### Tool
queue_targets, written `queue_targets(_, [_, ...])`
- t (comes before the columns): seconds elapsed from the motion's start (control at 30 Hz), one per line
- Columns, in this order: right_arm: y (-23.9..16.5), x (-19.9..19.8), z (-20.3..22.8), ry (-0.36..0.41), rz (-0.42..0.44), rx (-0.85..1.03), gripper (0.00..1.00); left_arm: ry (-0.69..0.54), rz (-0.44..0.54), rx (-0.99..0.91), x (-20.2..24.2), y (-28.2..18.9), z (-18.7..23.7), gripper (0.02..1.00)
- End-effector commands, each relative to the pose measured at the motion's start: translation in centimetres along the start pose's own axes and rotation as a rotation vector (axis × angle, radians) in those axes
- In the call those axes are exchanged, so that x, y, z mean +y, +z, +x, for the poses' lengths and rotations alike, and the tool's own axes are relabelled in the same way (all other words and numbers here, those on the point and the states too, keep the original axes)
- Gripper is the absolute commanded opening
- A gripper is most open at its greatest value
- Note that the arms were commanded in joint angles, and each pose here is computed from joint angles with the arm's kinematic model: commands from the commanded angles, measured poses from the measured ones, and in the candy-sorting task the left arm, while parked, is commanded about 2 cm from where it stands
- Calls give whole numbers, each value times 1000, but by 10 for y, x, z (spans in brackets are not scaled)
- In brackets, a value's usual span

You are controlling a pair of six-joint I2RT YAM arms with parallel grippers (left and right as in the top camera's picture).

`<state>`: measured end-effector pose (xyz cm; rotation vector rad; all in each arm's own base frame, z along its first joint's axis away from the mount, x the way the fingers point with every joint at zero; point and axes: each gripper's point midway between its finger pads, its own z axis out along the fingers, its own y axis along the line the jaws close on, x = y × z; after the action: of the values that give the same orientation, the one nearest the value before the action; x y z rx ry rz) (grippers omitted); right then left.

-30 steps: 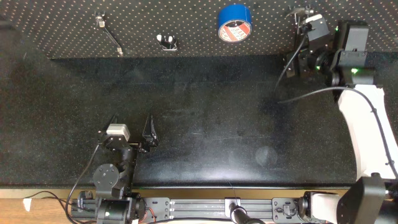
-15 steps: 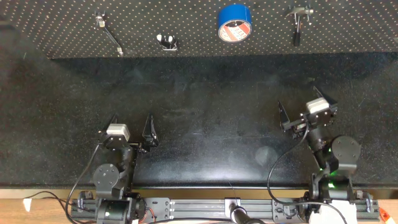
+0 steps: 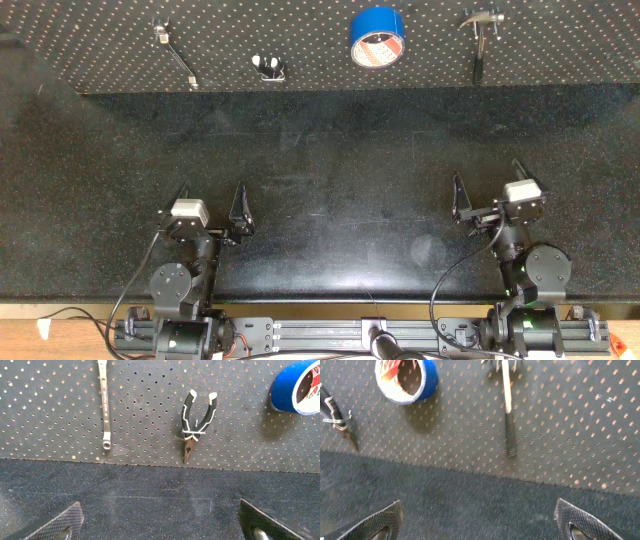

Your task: Place Tools Onto Pegboard

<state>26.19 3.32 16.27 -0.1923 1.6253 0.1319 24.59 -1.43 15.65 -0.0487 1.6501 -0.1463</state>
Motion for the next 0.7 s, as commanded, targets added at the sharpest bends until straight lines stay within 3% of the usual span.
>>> queue_targets(0.03, [-11,8,14,-16,-19,46,985,9,3,1,-1,0,1,996])
queue_targets(0.3, [-18,23,2,-31,-74,-16,985,9,3,1,-1,0,1,993])
queue_targets(0.7, [-18,23,1,-31,-73,-16,985,9,3,1,-1,0,1,996])
